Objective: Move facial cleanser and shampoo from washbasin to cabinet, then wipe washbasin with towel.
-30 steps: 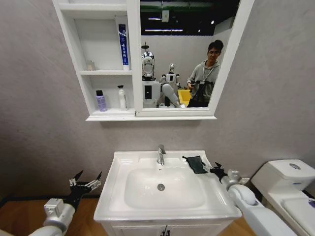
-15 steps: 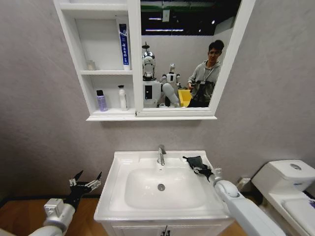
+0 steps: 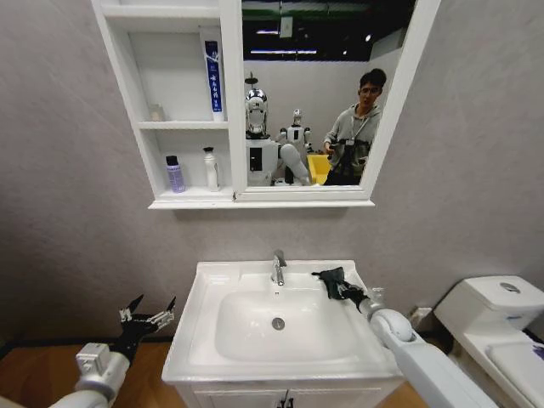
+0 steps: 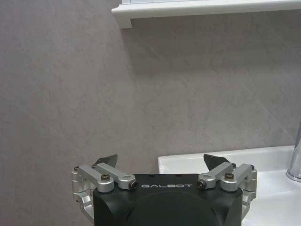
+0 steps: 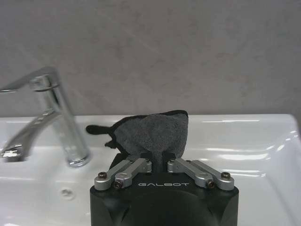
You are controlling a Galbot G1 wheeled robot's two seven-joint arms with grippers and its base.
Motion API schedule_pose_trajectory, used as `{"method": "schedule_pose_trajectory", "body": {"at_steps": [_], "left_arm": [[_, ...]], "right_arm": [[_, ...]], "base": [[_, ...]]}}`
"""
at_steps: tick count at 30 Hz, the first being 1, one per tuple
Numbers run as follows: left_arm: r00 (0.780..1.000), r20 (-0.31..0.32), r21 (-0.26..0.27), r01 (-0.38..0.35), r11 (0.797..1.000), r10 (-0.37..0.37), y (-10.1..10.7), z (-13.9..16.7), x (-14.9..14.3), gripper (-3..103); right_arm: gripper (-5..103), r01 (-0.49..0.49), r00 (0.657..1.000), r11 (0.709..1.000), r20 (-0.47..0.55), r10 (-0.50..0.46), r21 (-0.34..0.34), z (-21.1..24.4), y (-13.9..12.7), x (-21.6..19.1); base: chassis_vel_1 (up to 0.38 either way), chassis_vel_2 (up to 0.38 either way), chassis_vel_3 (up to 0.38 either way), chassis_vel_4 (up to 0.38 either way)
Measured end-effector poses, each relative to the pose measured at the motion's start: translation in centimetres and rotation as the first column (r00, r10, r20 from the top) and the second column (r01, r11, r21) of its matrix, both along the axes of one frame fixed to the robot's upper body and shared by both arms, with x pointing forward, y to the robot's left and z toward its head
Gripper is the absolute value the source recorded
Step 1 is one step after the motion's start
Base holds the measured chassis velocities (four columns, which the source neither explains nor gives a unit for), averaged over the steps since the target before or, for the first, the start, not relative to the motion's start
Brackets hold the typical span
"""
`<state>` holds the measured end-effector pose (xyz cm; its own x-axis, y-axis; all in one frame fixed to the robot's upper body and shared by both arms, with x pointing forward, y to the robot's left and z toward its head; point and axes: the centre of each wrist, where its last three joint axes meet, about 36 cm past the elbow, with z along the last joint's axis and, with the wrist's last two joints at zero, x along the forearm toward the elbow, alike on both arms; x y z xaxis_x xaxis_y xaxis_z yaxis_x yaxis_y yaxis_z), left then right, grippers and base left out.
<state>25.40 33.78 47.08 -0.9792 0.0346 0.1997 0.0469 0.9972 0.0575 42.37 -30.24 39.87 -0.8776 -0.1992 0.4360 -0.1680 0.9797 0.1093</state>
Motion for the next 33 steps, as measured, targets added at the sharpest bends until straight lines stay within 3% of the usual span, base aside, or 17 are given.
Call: {"method": "schedule_pose_trajectory", "body": {"at_steps": [1, 4, 6, 11, 15, 20, 27, 29, 32, 33], "left_arm": [[1.0, 0.0, 0.0, 0.0, 1.0, 0.0, 0.0, 0.0, 0.0, 100], [1.0, 0.0, 0.0, 0.0, 1.0, 0.0, 0.0, 0.0, 0.0, 100], [1.0, 0.0, 0.0, 0.0, 1.0, 0.0, 0.0, 0.0, 0.0, 100], [1.0, 0.0, 0.0, 0.0, 1.0, 0.0, 0.0, 0.0, 0.0, 100], [1.0, 0.0, 0.0, 0.0, 1.0, 0.0, 0.0, 0.0, 0.0, 100], [1.0, 0.0, 0.0, 0.0, 1.0, 0.0, 0.0, 0.0, 0.0, 100], [1.0, 0.0, 0.0, 0.0, 1.0, 0.0, 0.0, 0.0, 0.0, 100], [1.0, 0.0, 0.0, 0.0, 1.0, 0.0, 0.0, 0.0, 0.0, 100], [1.0, 0.0, 0.0, 0.0, 1.0, 0.0, 0.0, 0.0, 0.0, 100], [1.0, 0.0, 0.0, 0.001, 1.0, -0.001, 0.0, 0.0, 0.0, 100]], "right_arm": [[6, -0.001, 1.0, 1.0, -0.023, 0.001, 0.002, 0.1, 1.3, -0.5], [3, 0.002, 0.998, 1.0, -0.062, -0.003, -0.016, -0.4, 2.6, -1.1], [1, 0.008, 0.993, 0.998, -0.119, -0.015, -0.065, -1.5, 3.5, -1.7], [1, -0.004, 0.98, 0.989, -0.199, -0.026, -0.15, -3.9, 3.4, -3.2], [1, -0.014, 0.973, 0.984, -0.229, -0.028, -0.18, -5.5, 3.1, -3.2], [1, 0.007, 0.945, 0.972, -0.315, -0.083, -0.234, -9.4, 2.4, -0.8], [1, -0.036, 0.928, 0.979, -0.37, -0.043, -0.202, -12.0, 5.0, 0.9], [1, -0.071, 0.921, 0.986, -0.39, 0.008, -0.148, -12.9, 8.6, 1.3], [1, -0.093, 0.917, 0.988, -0.398, 0.036, -0.126, -13.3, 10.5, 1.3], [1, -0.129, 0.909, 0.988, -0.407, 0.084, -0.085, -13.8, 13.8, 1.5]], "base": [[0.0, 0.0, 0.0, 0.0], [0.0, 0.0, 0.0, 0.0], [0.0, 0.0, 0.0, 0.0], [0.0, 0.0, 0.0, 0.0], [0.0, 0.0, 0.0, 0.0], [0.0, 0.0, 0.0, 0.0], [0.0, 0.0, 0.0, 0.0], [0.0, 0.0, 0.0, 0.0], [0.0, 0.0, 0.0, 0.0], [0.0, 0.0, 0.0, 0.0]]}}
